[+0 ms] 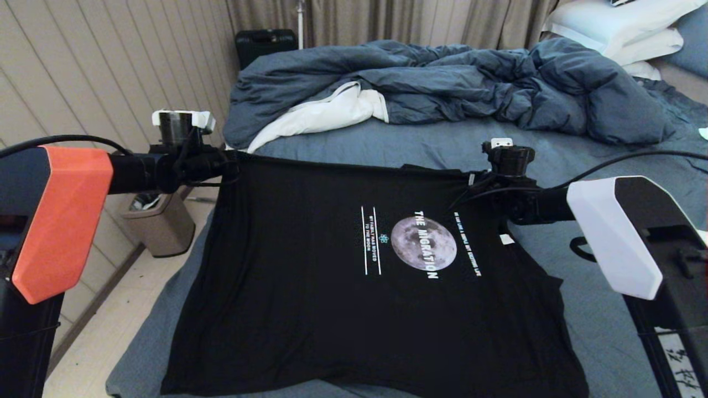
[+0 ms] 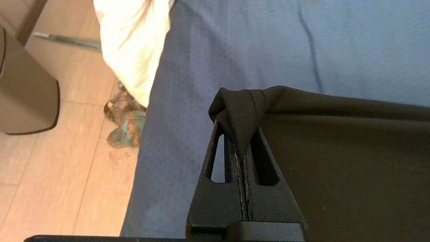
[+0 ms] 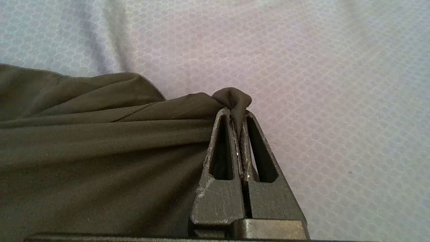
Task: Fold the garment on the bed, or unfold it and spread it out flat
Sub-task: Unford the black T-shirt
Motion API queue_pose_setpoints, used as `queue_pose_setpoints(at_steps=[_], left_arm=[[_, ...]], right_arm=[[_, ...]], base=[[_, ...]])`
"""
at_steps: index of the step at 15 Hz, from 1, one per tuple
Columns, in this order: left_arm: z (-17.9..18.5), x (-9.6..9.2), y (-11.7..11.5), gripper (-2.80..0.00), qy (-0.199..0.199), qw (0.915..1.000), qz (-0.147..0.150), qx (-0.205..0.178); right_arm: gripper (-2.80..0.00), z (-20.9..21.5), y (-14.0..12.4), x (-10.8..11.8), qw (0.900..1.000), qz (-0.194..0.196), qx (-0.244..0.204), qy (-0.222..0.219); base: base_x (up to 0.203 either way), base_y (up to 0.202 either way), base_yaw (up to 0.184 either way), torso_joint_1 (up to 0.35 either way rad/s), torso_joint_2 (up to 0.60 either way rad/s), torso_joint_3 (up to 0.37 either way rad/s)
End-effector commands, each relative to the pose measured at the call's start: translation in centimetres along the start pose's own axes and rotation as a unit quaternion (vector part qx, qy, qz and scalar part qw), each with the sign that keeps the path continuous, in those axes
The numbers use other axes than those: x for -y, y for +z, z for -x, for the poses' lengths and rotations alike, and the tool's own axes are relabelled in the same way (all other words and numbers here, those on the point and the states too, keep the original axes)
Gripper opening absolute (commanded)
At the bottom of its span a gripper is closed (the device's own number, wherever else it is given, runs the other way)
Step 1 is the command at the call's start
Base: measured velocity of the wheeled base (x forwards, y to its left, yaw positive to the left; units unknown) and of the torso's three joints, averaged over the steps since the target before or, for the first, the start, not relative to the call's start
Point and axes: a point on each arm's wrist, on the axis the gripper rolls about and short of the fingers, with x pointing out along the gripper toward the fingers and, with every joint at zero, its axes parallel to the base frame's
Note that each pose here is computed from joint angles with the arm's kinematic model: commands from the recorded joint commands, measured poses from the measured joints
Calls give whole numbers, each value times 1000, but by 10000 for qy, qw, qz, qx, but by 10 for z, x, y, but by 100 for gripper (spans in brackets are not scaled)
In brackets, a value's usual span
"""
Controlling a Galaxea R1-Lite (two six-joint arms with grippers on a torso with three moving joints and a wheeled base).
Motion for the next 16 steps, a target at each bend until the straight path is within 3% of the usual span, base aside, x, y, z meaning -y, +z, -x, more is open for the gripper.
queue_pose_setpoints(at_steps=[1, 2, 6, 16], left_arm=[[-1, 0, -1, 0, 29, 10000, 5, -12], [0, 0, -1, 0, 43, 10000, 5, -17], [3, -3, 5, 0, 64, 10000, 2, 61], [4, -12, 4, 0, 158, 9999, -44, -9]], right_arm=[[-280, 0, -1, -1, 10000, 4, 4, -4], [0, 0, 0, 0, 10000, 2, 6, -13], [0, 3, 7, -1, 9998, 36, 48, 163], [0, 10, 29, 10, 9997, -35, 235, 72]], base=[[0, 0, 0, 0, 0, 0], [0, 0, 0, 0, 0, 0], [0, 0, 0, 0, 0, 0], [0, 0, 0, 0, 0, 0]])
